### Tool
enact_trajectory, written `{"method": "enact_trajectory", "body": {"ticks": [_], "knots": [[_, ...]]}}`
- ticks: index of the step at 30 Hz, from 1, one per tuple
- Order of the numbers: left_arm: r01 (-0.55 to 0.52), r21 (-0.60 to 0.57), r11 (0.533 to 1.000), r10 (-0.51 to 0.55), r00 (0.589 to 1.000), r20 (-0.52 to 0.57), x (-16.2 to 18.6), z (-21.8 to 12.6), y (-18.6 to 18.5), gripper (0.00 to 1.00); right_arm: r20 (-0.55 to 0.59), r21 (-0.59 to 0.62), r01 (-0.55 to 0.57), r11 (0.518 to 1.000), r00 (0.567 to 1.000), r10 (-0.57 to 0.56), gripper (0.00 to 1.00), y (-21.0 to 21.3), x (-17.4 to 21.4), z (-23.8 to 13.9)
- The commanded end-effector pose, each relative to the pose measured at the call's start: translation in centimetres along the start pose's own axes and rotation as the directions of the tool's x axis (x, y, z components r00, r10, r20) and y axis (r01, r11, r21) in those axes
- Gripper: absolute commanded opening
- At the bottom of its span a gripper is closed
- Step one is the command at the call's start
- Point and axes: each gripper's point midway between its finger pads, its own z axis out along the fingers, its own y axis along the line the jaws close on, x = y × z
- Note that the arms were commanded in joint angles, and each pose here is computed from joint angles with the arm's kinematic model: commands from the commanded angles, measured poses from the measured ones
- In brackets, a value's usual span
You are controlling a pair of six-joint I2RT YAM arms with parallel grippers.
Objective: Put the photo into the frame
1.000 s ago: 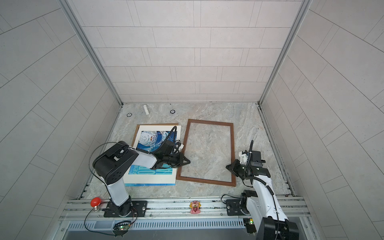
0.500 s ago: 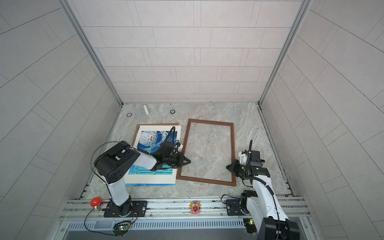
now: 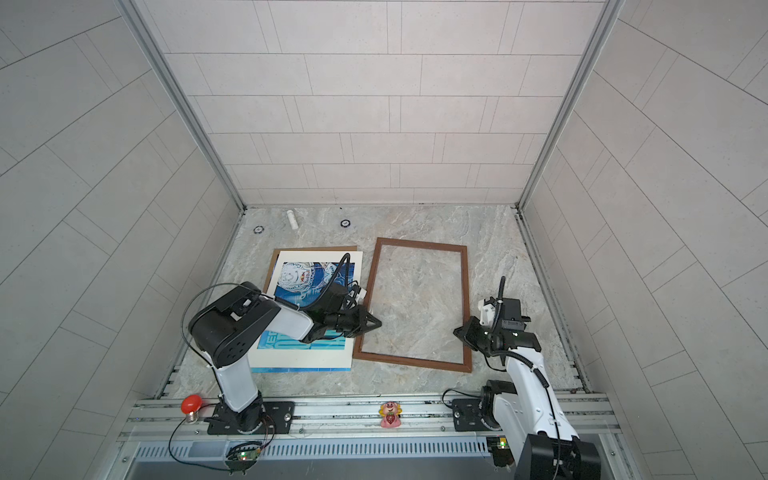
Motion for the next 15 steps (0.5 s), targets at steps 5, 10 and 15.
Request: {"method": "enact_trajectory", "body": {"ticks": [5, 10, 15], "knots": [[-0.013, 0.003, 1.0, 0.013, 1.0, 0.007, 0.25, 0.11, 0.28, 0.0, 0.013, 0.008, 0.025, 1.0, 1.0, -0.025, 0.0, 0.2, -0.41, -0.24], [-0.028, -0.004, 1.0, 0.028, 0.999, 0.024, -0.14, 0.23, 0.48, 0.0, 0.018, 0.011, 0.029, 1.0, 0.999, -0.029, 0.0, 0.11, -0.51, -0.18], [-0.024, 0.007, 1.0, 0.024, 0.999, 0.028, -0.31, 0.5, 0.38, 0.0, 0.007, 0.031, 0.027, 0.999, 1.0, -0.027, 0.0, -0.27, -0.2, -0.23]]}}
